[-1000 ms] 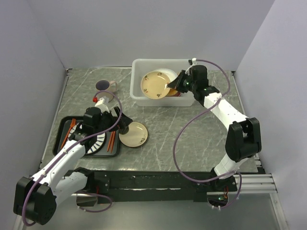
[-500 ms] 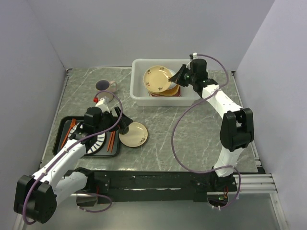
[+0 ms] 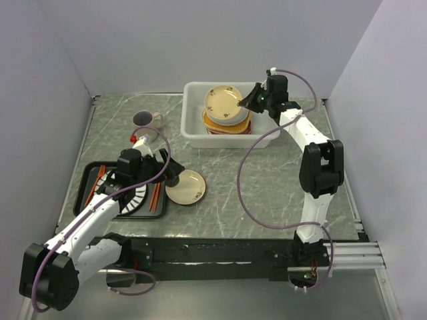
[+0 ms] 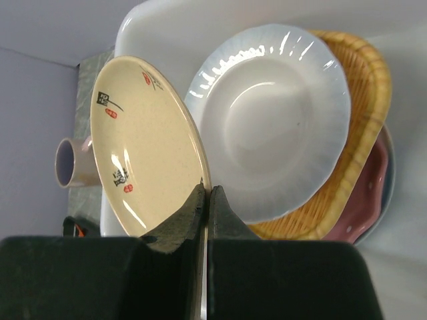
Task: Place the plates into the plastic bin on the countertop
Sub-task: Place the plate in the plastic bin.
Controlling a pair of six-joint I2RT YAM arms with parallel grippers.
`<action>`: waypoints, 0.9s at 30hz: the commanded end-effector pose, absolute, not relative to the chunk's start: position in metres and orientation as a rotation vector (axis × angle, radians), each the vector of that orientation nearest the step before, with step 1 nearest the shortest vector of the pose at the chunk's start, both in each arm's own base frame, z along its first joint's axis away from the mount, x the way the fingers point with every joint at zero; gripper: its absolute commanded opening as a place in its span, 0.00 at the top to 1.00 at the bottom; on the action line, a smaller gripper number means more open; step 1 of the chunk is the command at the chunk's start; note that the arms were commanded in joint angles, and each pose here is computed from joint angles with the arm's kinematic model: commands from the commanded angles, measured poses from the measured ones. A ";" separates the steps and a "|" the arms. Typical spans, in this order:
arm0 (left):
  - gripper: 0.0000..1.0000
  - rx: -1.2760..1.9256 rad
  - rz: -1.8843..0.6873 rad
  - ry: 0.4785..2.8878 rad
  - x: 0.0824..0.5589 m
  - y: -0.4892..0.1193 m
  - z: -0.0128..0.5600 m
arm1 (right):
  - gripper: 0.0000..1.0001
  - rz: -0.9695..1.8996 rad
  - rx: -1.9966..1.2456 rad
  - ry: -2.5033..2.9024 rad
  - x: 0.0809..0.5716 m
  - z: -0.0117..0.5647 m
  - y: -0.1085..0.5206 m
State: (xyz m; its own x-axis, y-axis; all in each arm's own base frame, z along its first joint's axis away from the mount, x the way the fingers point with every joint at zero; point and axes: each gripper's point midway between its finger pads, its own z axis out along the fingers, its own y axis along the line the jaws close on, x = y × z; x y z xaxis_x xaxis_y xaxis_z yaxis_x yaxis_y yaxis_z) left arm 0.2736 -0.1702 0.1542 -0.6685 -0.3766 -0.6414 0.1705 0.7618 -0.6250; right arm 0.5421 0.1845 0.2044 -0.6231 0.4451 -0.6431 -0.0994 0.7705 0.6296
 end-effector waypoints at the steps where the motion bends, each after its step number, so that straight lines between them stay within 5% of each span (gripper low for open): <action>1: 0.01 -0.131 -0.860 2.113 0.278 -0.171 0.160 | 1.00 0.839 0.257 2.026 0.561 0.232 0.183; 27: 0.01 -0.127 -0.860 2.128 0.278 -0.172 0.156 | 1.00 0.800 0.350 2.105 0.590 0.175 0.166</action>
State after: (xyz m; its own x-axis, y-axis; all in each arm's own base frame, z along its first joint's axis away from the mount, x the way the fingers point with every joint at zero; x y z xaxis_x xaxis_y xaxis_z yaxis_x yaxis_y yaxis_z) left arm 0.2742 -0.1704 0.1503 -0.6763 -0.3738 -0.6348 0.1628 0.7645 -0.6237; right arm 0.5709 0.1694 0.1405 -0.6757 0.4792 -0.5602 0.0150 0.7687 0.6394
